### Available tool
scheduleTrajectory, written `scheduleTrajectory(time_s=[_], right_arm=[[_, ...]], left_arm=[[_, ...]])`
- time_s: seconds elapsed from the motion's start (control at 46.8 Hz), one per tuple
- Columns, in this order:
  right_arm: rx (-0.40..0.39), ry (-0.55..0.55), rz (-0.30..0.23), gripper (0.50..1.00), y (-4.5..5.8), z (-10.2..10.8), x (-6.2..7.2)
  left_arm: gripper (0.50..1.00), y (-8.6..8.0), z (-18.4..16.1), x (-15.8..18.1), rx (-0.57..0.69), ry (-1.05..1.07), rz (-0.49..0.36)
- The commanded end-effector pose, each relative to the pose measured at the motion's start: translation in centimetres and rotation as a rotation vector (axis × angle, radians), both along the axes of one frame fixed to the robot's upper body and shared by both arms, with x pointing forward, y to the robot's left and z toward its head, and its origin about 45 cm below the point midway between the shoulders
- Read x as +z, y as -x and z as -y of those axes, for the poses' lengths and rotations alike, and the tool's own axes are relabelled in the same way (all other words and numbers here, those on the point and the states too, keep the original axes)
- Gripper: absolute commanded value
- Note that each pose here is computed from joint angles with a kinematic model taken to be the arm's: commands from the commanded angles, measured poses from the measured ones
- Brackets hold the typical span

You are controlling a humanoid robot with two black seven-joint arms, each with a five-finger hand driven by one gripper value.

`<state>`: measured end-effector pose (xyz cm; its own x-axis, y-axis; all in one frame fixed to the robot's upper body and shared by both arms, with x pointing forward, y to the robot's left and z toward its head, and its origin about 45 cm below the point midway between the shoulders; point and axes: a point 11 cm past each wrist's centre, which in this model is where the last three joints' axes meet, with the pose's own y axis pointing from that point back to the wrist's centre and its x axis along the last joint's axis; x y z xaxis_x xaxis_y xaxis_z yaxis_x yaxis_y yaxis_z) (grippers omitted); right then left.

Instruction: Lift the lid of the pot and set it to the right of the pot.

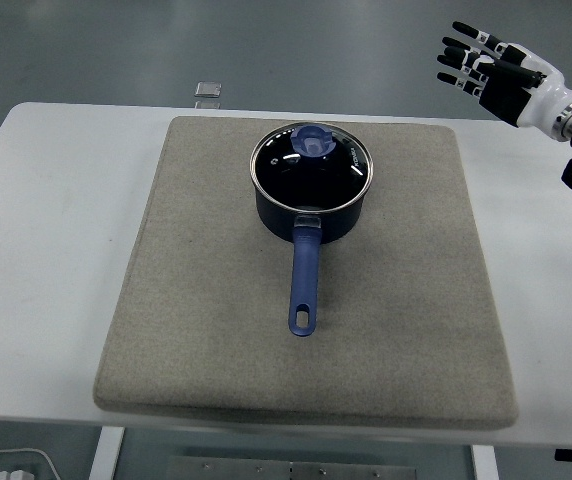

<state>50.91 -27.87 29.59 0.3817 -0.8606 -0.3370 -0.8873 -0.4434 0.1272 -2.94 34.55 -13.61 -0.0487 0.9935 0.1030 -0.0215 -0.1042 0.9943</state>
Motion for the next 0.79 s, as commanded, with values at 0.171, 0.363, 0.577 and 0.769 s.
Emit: scheduleTrajectory(time_s=[0.171, 0.363, 0.577, 0.769], right_arm=[[0.016, -0.009, 0.011, 0.928, 0.0, -0.1, 0.5], [0.042, -0.012, 0.023, 0.93, 0.0, -0.4, 0.9], [0.069, 0.0, 0.052, 0.93, -0.1, -0.4, 2.0], [0.08, 0.02, 0.06, 0.93, -0.1, -0.5, 2.2]], left_arm=[[1.0, 0.0, 0.0, 0.0, -0.001, -0.001, 0.0], [1.0, 0.0, 0.0, 0.0, -0.001, -0.001, 0.0], [1.0, 0.0, 0.0, 0.0, 0.001, -0.001, 0.0], [1.0, 0.0, 0.0, 0.0, -0.001, -0.001, -0.001]])
